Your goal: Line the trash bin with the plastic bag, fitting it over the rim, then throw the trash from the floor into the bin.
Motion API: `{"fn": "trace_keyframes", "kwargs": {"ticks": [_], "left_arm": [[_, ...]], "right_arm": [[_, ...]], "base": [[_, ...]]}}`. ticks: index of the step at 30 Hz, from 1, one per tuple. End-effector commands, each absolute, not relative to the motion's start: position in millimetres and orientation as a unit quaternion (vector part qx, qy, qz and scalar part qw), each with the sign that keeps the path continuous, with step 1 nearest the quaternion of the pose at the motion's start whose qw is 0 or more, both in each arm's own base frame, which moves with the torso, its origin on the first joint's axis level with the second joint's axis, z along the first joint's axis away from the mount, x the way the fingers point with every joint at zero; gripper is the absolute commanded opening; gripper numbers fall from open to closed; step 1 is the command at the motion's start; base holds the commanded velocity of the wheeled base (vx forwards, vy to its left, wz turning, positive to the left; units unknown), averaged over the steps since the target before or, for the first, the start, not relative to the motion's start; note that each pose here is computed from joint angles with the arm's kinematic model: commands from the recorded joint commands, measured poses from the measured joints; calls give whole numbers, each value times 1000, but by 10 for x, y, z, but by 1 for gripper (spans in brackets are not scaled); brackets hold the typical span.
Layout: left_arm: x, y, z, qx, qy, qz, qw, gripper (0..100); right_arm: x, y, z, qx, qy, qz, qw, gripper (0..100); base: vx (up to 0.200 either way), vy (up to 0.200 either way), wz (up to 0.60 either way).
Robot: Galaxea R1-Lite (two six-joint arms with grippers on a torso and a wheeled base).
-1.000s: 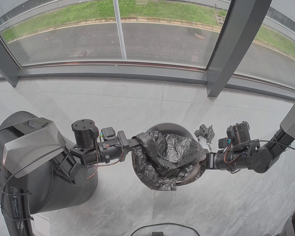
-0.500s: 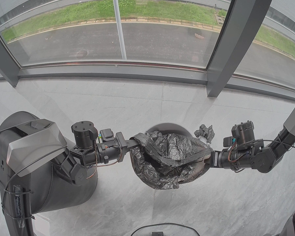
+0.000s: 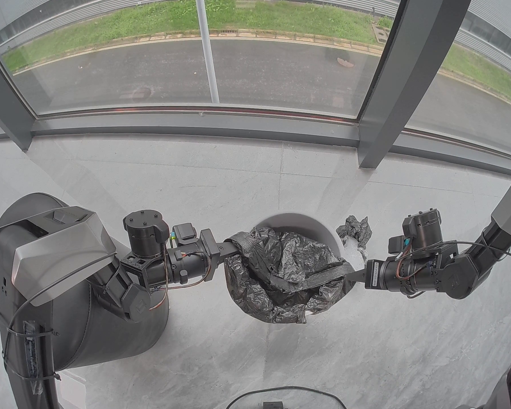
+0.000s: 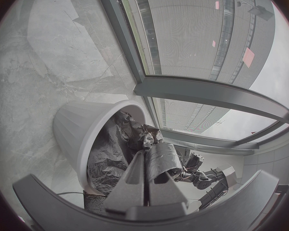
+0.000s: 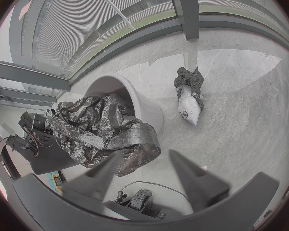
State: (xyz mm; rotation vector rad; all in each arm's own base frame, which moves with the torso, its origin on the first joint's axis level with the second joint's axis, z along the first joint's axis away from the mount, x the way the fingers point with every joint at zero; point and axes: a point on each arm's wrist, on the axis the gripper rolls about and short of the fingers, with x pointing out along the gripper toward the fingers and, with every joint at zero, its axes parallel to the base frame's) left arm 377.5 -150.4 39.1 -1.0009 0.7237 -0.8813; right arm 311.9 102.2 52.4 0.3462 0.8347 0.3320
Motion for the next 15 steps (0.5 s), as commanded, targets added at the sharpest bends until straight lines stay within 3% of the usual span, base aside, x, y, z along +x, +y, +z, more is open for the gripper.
{"fn": "trace_keyframes", "kwargs": {"ticks": [1,10,15], "left_arm": [[3775,-1504,385,-454,329,-400,725,0],[3762,-1500,435,-454,324,-403,726,0],[3739,-1492,582,-452,311,-411,728,0]], "right_arm": [[3118,1022,537,167,400,161,887,100],[3119,1048,864,169,339,183,907,100],[3111,1343,1219,134,280,242,919,100]], "base": [[0,0,0],[0,0,0],[0,0,0]]}}
